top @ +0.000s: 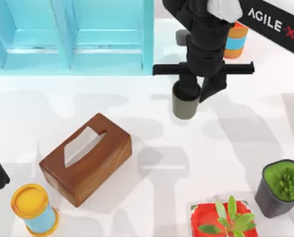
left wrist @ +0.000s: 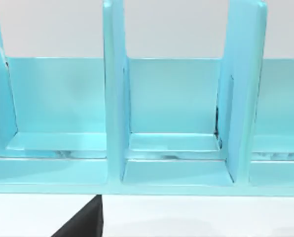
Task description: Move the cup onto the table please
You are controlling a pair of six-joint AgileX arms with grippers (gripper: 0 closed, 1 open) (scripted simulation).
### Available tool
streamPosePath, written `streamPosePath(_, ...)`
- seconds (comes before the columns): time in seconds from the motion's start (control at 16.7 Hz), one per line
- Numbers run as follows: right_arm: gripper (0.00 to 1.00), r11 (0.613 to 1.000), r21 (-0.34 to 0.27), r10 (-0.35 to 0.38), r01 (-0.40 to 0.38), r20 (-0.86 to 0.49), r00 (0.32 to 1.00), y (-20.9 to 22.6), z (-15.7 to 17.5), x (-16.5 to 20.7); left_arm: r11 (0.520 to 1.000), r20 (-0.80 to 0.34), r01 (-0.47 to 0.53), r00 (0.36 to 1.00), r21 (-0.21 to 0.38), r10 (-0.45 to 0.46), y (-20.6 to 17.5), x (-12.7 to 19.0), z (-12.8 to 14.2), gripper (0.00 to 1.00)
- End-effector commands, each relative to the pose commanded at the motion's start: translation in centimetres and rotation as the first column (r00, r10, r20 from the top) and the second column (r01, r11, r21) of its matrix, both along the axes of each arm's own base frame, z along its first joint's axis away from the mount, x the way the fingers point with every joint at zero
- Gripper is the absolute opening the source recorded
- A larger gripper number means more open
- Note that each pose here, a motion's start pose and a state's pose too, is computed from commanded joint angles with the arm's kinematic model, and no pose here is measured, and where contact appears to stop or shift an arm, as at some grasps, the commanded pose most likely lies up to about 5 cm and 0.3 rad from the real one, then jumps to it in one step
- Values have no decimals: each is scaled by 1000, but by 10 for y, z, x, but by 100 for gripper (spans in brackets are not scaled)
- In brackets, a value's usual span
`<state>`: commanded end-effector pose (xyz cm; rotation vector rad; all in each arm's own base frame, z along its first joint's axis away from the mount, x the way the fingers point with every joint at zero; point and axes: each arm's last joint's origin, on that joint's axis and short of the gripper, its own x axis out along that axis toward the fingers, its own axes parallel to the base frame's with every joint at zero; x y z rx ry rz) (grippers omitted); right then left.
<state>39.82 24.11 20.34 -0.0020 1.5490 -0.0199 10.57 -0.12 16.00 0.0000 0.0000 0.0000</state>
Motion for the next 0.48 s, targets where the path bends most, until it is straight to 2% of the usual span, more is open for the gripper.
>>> streamPosePath(0.18, 0, 1000, 3, 1, -1, 4, 1000, 2, -18, -1, 1000, 0, 0, 1000, 0, 0, 0, 0, 0, 100)
streamPosePath(0.42, 0, 1000, 3, 2, -2, 4, 1000, 3, -19, -2, 1000, 0, 0, 1000, 0, 0, 0, 0, 0, 100)
streamPosePath(0.48, 8, 1000, 3, 2, -2, 4, 1000, 3, -19, -2, 1000, 0, 0, 1000, 0, 0, 0, 0, 0, 100)
